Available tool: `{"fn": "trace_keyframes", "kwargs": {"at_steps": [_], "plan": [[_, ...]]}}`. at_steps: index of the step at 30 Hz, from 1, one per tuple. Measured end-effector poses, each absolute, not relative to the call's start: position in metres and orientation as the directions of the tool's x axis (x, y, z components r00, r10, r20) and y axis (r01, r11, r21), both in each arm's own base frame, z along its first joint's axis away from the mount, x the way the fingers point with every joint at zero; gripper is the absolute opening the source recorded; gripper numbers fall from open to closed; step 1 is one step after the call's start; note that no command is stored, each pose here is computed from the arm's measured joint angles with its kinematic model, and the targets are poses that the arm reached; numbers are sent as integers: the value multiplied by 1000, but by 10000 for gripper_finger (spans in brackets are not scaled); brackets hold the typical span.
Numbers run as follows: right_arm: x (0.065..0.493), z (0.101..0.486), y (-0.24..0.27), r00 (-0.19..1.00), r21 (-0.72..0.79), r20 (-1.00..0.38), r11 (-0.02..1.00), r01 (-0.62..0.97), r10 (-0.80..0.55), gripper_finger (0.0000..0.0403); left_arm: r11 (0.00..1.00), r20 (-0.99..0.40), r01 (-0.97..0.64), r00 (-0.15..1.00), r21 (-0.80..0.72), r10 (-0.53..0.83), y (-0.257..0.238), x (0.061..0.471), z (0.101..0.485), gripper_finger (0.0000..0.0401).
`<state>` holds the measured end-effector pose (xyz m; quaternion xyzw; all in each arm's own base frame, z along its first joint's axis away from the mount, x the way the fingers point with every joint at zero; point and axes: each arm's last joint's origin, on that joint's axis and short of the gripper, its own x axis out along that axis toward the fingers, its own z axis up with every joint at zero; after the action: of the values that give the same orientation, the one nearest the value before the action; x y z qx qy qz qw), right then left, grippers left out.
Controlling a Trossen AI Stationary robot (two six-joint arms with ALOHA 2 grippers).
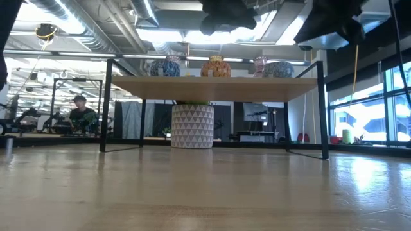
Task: Pick & Place candle stick holders
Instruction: Adjust the right blue candle on the shelf
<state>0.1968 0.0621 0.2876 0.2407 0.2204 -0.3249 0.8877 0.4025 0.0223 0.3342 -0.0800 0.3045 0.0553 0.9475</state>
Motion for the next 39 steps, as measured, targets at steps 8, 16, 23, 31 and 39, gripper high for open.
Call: {"fn": "trace_keyframes", "kwargs": {"at_steps": [8,16,23,31,39], "plan": [[202,291,32,621,411,-684,502,761,-382,0,971,-588,-220,799,-93,125,20,380,356,2],[196,313,14,544,370,-758,449,813,-360,0,953,-537,-301,804,3,256,0,362,377,2],[206,318,7,499,343,-826,467,815,-264,0,956,-528,-294,809,21,260,-13,359,380,2],[235,316,9,443,272,-868,530,803,-225,0,953,-550,-301,790,36,270,-19,356,377,2],[244,311,9,379,193,-893,553,811,-244,0,954,-571,-297,777,41,266,-26,354,375,2]]}}
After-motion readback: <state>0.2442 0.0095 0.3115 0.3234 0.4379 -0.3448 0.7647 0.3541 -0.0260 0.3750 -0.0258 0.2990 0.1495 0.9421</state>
